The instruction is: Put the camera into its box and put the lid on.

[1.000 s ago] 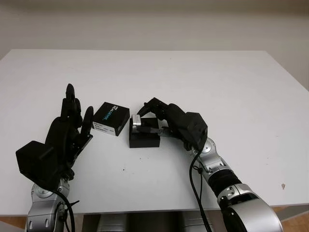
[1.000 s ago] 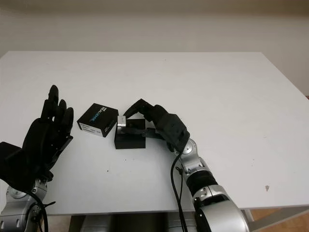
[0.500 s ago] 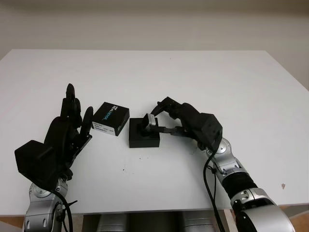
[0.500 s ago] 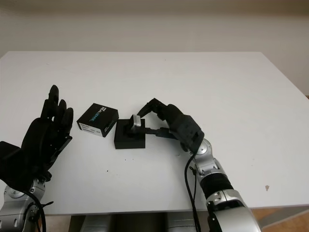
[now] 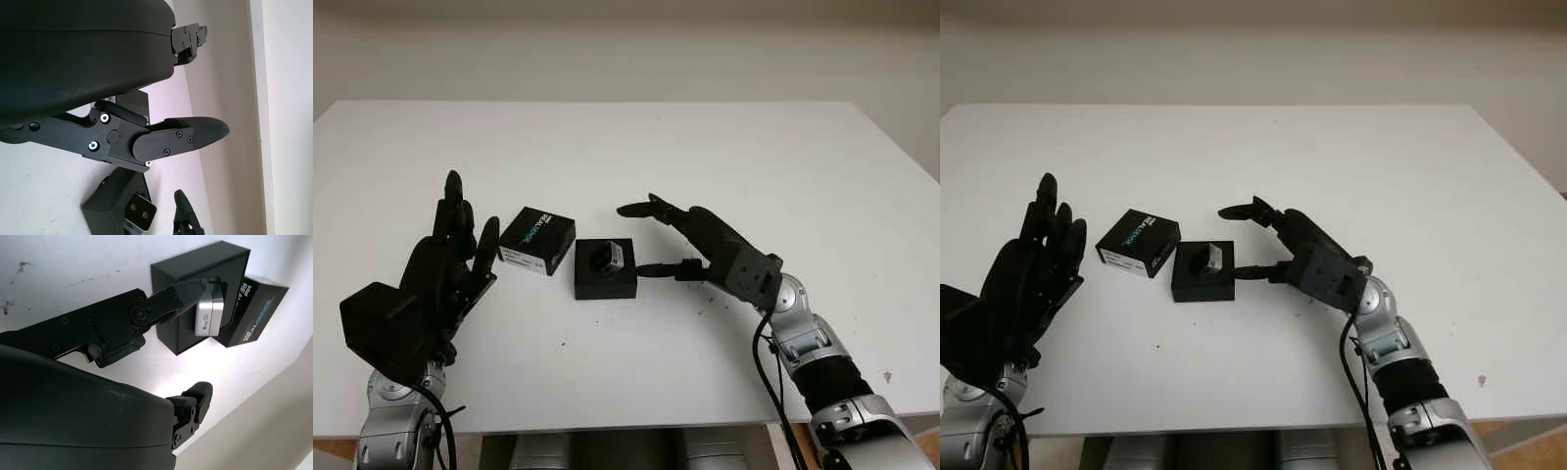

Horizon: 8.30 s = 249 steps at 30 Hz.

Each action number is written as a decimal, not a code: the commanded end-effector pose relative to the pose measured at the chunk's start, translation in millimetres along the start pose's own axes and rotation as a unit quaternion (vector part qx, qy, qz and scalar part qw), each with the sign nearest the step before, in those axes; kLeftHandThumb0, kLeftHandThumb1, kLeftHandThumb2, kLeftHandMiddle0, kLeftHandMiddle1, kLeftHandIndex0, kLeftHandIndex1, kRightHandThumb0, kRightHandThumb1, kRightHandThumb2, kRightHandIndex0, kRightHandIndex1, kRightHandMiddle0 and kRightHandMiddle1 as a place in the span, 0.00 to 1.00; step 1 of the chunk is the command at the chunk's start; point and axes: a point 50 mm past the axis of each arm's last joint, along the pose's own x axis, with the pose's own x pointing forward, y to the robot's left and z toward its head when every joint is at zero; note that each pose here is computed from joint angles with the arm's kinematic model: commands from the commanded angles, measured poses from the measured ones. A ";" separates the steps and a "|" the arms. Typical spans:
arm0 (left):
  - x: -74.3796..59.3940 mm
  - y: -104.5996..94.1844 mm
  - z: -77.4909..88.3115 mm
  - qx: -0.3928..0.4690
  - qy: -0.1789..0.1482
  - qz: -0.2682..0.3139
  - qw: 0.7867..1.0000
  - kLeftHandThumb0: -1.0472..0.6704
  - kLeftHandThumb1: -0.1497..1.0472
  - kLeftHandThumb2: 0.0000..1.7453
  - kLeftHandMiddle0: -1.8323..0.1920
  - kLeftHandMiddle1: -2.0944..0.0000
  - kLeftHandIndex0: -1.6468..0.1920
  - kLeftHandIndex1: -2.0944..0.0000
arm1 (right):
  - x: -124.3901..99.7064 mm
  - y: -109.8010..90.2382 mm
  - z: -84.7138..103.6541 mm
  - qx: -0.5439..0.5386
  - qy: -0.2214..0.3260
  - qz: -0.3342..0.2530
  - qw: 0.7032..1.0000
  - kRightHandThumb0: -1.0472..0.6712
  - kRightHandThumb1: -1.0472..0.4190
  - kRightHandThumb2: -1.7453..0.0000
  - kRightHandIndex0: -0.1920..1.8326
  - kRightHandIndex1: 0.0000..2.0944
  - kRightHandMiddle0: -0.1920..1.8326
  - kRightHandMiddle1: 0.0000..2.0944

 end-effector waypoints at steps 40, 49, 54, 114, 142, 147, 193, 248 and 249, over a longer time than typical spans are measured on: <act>-1.8 -14.7 1.3 -0.017 -0.007 0.006 1.000 0.25 1.00 0.30 1.00 1.00 1.00 0.99 | 13.5 -1.6 76.9 -0.240 -0.074 -0.032 0.967 0.12 0.06 0.97 0.19 0.03 0.18 0.34; -0.6 -17.0 0.7 -0.023 -0.007 0.002 1.000 0.26 1.00 0.30 1.00 1.00 1.00 1.00 | 12.9 3.3 70.0 -0.282 -0.056 -0.026 0.957 0.13 0.07 0.97 0.19 0.03 0.18 0.36; 0.0 -17.2 0.9 -0.020 -0.005 0.002 1.000 0.26 1.00 0.31 1.00 1.00 1.00 1.00 | 11.9 3.9 66.4 -0.301 -0.052 -0.028 0.952 0.14 0.07 0.97 0.20 0.03 0.19 0.36; -4.8 -17.7 -1.6 -0.020 -0.001 0.011 1.000 0.24 1.00 0.28 1.00 0.98 0.99 0.98 | 19.4 25.7 43.3 -0.324 -0.086 -0.070 0.940 0.33 0.04 0.97 0.34 0.08 0.34 0.66; -7.4 -12.2 -0.3 -0.009 0.001 0.005 1.000 0.24 1.00 0.27 1.00 0.98 0.99 0.98 | 27.2 20.1 30.5 -0.172 -0.055 -0.126 0.975 0.38 0.03 0.97 0.33 0.08 0.27 0.75; -6.8 -10.8 0.4 -0.004 0.002 0.002 1.000 0.24 1.00 0.28 1.00 0.98 1.00 0.98 | 27.9 18.7 31.2 -0.161 -0.060 -0.130 0.977 0.38 0.04 0.97 0.33 0.08 0.28 0.75; -8.8 -12.2 0.3 -0.006 0.002 0.001 1.000 0.25 1.00 0.29 1.00 0.98 1.00 0.98 | 24.6 24.3 61.1 -0.278 0.007 -0.035 0.960 0.17 0.02 0.97 0.19 0.01 0.20 0.17; -4.7 -15.6 1.5 -0.015 0.002 0.005 1.000 0.26 1.00 0.27 1.00 0.98 1.00 0.98 | 15.7 26.6 75.0 -0.418 -0.039 -0.101 0.902 0.30 0.00 0.96 0.29 0.34 0.31 0.85; -4.8 -15.5 1.3 -0.017 0.002 0.005 1.000 0.26 1.00 0.27 1.00 0.98 1.00 0.98 | 15.4 26.6 75.2 -0.418 -0.040 -0.102 0.902 0.30 0.00 0.96 0.29 0.33 0.31 0.85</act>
